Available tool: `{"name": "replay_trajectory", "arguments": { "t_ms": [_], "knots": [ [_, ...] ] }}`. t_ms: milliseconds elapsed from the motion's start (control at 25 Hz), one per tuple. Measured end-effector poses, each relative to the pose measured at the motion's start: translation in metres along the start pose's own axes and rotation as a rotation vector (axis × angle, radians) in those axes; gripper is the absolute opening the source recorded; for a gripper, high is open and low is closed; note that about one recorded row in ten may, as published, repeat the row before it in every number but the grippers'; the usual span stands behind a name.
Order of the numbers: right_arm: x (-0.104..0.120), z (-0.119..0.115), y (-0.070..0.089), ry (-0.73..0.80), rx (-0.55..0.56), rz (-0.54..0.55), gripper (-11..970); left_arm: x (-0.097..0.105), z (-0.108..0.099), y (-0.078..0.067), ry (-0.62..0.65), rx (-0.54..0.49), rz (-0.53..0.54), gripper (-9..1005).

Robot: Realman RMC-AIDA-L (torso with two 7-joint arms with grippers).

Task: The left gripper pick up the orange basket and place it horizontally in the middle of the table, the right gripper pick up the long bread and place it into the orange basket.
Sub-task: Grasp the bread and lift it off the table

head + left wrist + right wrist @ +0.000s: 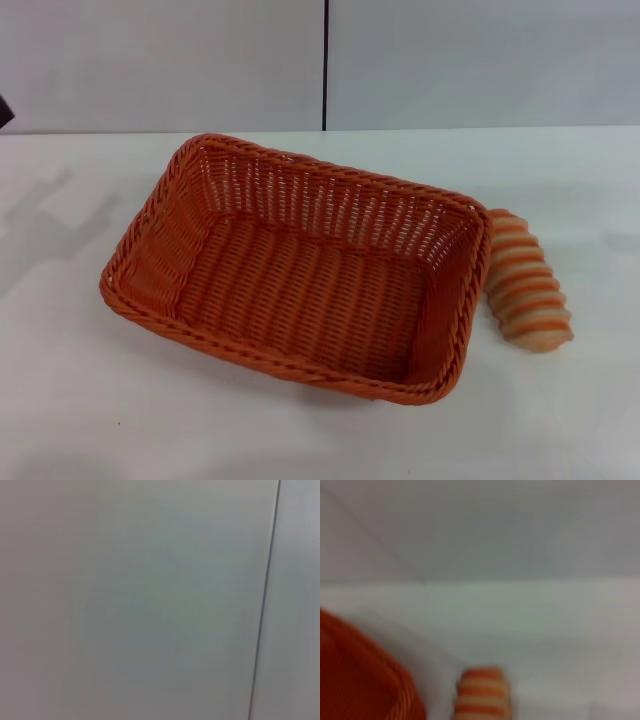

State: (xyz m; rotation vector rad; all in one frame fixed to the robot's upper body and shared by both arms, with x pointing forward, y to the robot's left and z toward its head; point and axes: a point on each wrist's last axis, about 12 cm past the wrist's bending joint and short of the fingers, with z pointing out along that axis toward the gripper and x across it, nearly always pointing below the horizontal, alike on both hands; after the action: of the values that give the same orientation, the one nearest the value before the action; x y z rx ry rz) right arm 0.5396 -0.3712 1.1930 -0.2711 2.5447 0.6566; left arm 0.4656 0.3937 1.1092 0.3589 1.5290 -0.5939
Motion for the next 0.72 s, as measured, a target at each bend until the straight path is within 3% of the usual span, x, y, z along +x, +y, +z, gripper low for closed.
{"name": "replay_trajectory", "arguments": {
  "t_ms": [120,440,720],
  "knots": [
    [-0.003,0.023,0.013,0.124,-0.021,-0.016,637,0.003,-0.004,0.0,-0.006,-0.008,0.001,806],
    [-0.001,0.065,0.02,0.224,-0.142,-0.005,637,0.011,-0.012,-0.003,-0.007,-0.025,-0.01,806],
    [0.004,0.097,0.024,0.276,-0.179,0.007,637,0.013,-0.015,-0.002,-0.012,-0.037,-0.018,806]
  ]
}}
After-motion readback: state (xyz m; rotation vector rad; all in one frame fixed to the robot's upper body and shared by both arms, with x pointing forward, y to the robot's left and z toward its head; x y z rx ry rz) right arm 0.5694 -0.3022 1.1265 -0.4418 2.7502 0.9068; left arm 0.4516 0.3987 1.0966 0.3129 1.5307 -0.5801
